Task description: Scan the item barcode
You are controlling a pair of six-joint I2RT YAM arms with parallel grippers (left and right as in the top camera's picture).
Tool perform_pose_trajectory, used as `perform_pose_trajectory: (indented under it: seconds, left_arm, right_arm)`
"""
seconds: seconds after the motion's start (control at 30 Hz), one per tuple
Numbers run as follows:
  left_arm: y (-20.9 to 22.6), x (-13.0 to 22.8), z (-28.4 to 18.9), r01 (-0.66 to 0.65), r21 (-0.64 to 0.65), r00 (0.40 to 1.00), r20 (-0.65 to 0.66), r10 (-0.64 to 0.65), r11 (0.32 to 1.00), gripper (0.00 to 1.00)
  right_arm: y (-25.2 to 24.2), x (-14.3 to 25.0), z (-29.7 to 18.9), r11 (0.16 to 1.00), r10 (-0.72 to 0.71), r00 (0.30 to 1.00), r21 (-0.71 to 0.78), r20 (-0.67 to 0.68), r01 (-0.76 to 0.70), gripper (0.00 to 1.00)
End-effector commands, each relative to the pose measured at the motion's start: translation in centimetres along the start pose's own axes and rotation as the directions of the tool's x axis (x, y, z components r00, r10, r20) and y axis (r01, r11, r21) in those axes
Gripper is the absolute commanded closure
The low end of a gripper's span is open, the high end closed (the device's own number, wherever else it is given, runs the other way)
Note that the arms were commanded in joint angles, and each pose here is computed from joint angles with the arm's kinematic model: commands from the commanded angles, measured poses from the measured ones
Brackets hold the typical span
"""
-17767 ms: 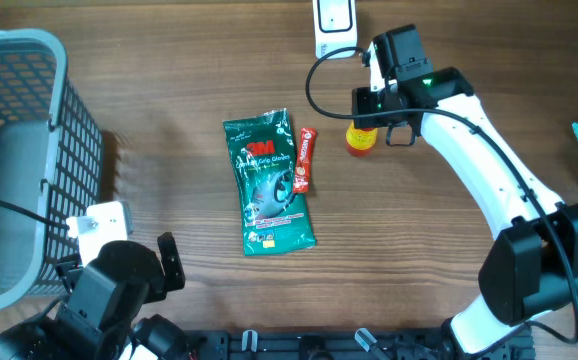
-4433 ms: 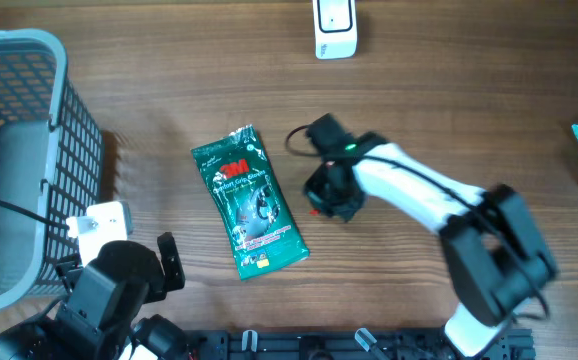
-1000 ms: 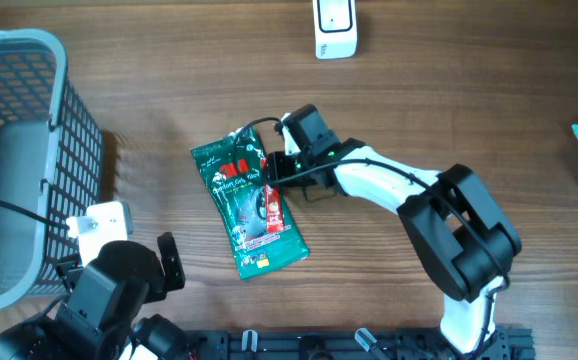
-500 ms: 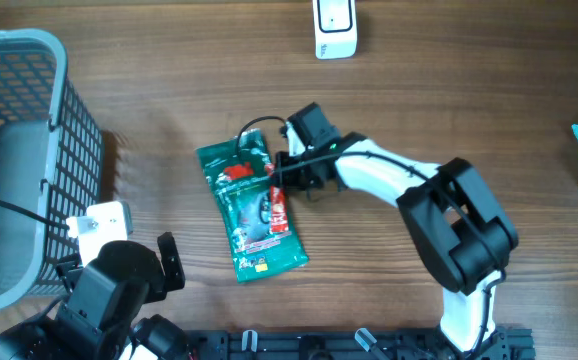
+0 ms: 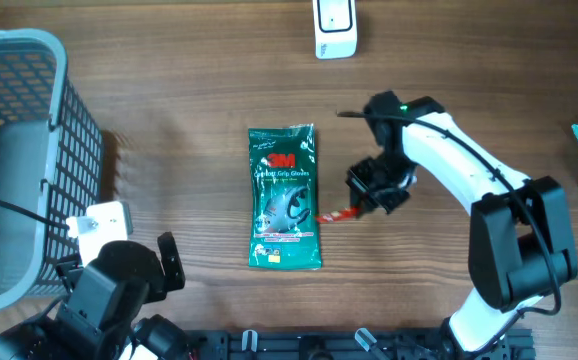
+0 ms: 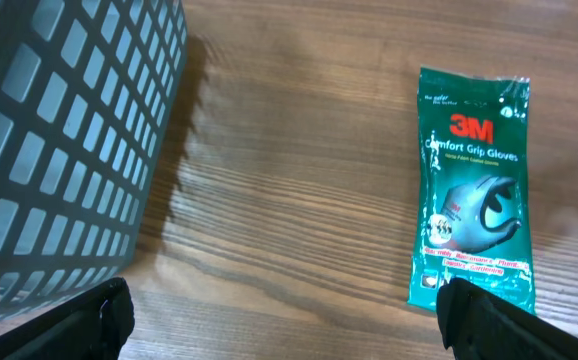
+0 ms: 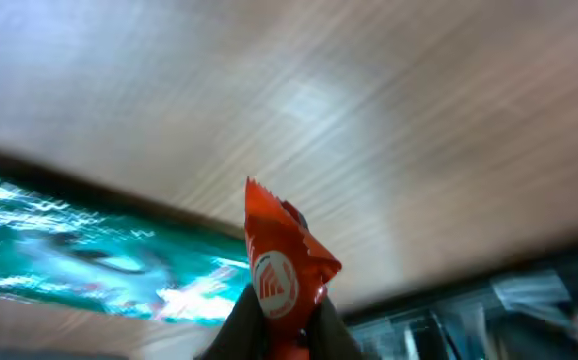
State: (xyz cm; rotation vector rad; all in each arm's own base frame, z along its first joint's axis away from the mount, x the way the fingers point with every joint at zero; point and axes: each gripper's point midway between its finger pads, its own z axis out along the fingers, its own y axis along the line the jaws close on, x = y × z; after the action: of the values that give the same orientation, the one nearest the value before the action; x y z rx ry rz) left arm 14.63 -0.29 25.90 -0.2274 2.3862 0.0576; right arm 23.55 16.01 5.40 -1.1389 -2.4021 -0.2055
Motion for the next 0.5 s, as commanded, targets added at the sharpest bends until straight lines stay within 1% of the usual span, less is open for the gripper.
perform_pose_trajectory:
  seconds: [0.0, 0.07, 0.13, 0.17, 0.27, 0.3, 0.4, 0.43, 0.47]
  left_arm:
    - [0.0, -0.3, -0.3, 0.028, 0.007, 1.0, 0.011, -0.028, 1.0, 0.0]
    - [0.0, -0.3, -0.3, 0.028, 0.007, 1.0, 0.011, -0.028, 1.0, 0.0]
    - [0.0, -0.3, -0.3, 0.028, 0.007, 1.0, 0.011, -0.028, 1.0, 0.0]
    - [0.0, -0.3, -0.3, 0.028, 0.007, 1.0, 0.011, -0.028, 1.0, 0.0]
    - [0.0, -0.3, -0.3, 0.028, 0.007, 1.0, 0.011, -0.028, 1.0, 0.0]
    - [0.0, -0.3, -0.3, 0.028, 0.007, 1.0, 0.011, -0.028, 1.0, 0.0]
    - [0.0, -0.3, -0.3, 0.028, 0.007, 1.0, 0.011, -0.028, 1.0, 0.0]
    - [0.0, -0.3, -0.3, 0.028, 0.007, 1.0, 0.011, -0.028, 1.0, 0.0]
    - [0.0, -0.3, -0.3, 0.028, 0.007, 1.0, 0.011, -0.028, 1.0, 0.0]
  right_arm:
    - [-0.8, 3.3, -1.0, 0.999, 0.037, 0.985, 0.0, -0.167, -0.037, 0.95]
    - [-0.7, 5.0, -1.4, 0.997, -0.079, 0.963, -0.045, -0.259, 0.07, 0.96]
    - [-0.9, 6.4, -1.8, 0.98, -0.198, 0.926, -0.095, -0.323, 0.177, 0.96]
    - [-1.3, 6.9, -2.0, 0.976, -0.215, 0.913, -0.093, -0.347, 0.195, 0.96]
    - [-3.5, 8.0, -2.5, 0.99, -0.123, 0.907, 0.01, -0.402, 0.139, 0.95]
    - [-4.6, 8.7, -2.9, 0.993, -0.056, 0.903, 0.068, -0.427, 0.093, 0.95]
    - [-3.7, 9.6, -3.2, 0.998, -0.018, 0.877, 0.037, -0.481, 0.041, 0.96]
    - [-3.7, 9.7, -3.3, 0.999, 0.021, 0.874, 0.052, -0.485, 0.004, 0.95]
    - [-3.6, 9.8, -3.3, 0.994, 0.101, 0.871, 0.09, -0.48, -0.066, 0.96]
